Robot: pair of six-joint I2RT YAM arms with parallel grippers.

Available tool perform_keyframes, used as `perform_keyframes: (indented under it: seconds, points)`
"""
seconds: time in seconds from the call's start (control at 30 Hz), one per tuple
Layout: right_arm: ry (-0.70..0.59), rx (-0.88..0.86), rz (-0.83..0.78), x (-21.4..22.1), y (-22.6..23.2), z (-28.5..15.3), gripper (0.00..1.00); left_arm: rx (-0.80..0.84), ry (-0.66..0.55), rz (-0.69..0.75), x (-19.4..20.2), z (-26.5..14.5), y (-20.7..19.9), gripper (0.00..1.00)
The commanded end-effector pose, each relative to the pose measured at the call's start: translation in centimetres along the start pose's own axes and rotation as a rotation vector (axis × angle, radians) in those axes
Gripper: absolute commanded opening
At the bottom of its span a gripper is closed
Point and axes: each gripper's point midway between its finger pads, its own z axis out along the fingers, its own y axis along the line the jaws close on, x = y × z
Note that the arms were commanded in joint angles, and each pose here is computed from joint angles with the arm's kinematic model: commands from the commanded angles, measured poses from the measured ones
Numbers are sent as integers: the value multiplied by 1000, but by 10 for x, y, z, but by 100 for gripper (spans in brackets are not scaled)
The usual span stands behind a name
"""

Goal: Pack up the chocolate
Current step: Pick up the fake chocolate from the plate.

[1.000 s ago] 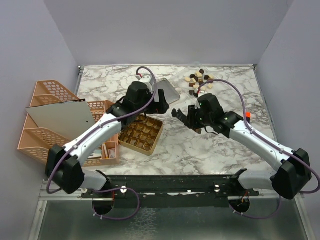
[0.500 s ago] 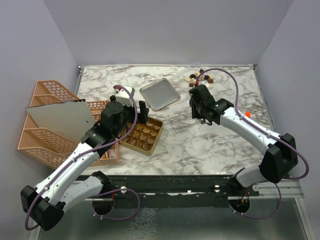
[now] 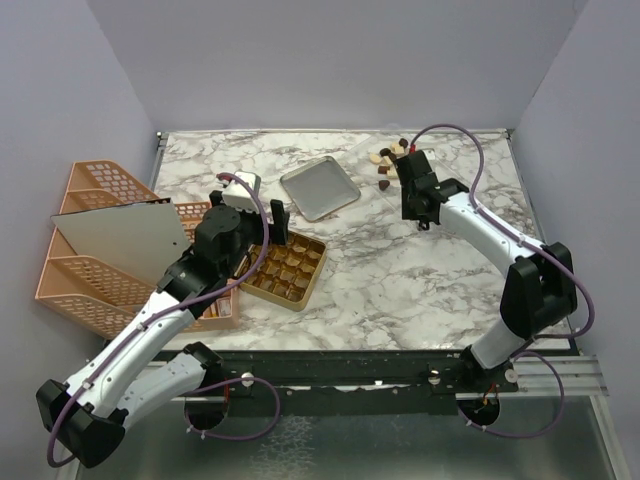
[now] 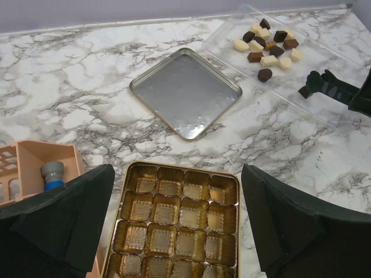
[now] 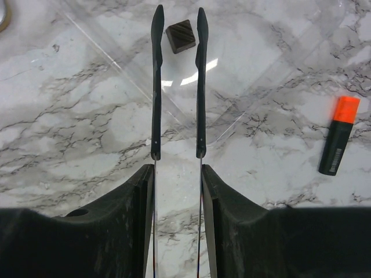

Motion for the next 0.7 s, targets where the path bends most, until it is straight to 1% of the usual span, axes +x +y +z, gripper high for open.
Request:
perform_keyframes:
  seconds: [0.0, 0.2, 0.67]
  points:
    - [-28, -12, 22, -19, -3, 10, 40, -41, -52, 3, -12, -4, 8, 99]
    - [-14, -29, 29, -19, 1, 24, 40, -45, -57, 3, -13, -5, 9, 99]
    - [18, -2, 27, -10, -5, 41, 41, -48, -61, 4, -13, -6, 10, 99]
